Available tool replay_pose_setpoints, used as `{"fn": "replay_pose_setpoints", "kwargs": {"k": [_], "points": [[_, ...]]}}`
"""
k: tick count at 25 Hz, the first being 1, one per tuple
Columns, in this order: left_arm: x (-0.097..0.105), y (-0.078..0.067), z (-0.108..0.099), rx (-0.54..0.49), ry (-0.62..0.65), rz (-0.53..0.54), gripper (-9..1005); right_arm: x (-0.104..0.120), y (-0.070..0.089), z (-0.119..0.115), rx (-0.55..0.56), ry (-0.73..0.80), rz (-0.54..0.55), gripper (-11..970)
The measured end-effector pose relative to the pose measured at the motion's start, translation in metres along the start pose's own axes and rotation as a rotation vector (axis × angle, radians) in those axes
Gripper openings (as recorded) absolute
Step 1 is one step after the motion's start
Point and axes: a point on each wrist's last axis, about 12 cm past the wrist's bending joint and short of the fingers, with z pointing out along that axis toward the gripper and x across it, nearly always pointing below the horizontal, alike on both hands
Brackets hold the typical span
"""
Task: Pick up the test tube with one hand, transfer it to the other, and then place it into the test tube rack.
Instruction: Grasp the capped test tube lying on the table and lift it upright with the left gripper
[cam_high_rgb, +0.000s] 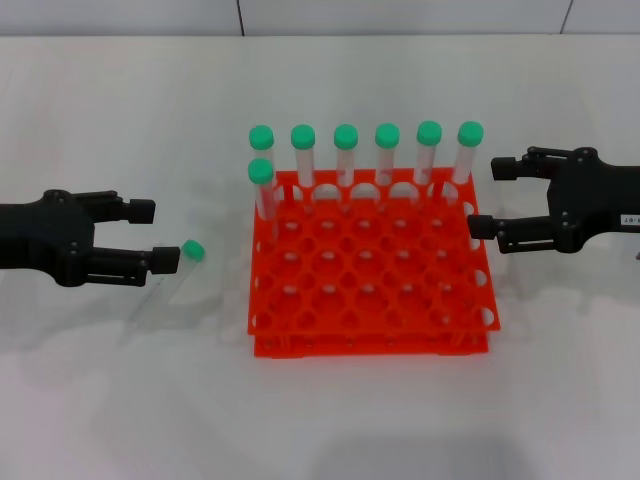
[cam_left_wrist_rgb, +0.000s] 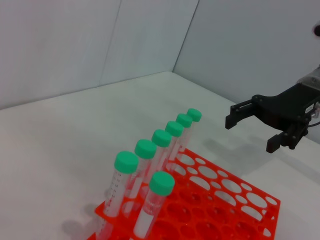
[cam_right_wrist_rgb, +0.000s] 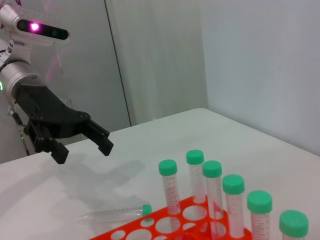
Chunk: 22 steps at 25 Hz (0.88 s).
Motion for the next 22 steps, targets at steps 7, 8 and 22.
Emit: {"fn": "replay_pose_setpoints", "kwargs": {"k": [7, 8, 22], "points": [[0.0004, 0.0, 0.0001, 0.0, 0.002, -0.005, 887, 0.0004, -0.0001, 0.0003, 0.001, 0.0, 0.002, 856], [0.0004, 0.0, 0.0001, 0.0, 0.002, -0.006, 887, 0.0004, 0.0, 0.0003, 0.001, 0.0, 0.002, 856], [-0.007, 0.0047, -0.0047, -0.002, 0.071, -0.049, 887, 0.0017, 0.0004, 0.0008, -0.002, -0.002, 0.01, 853]]}}
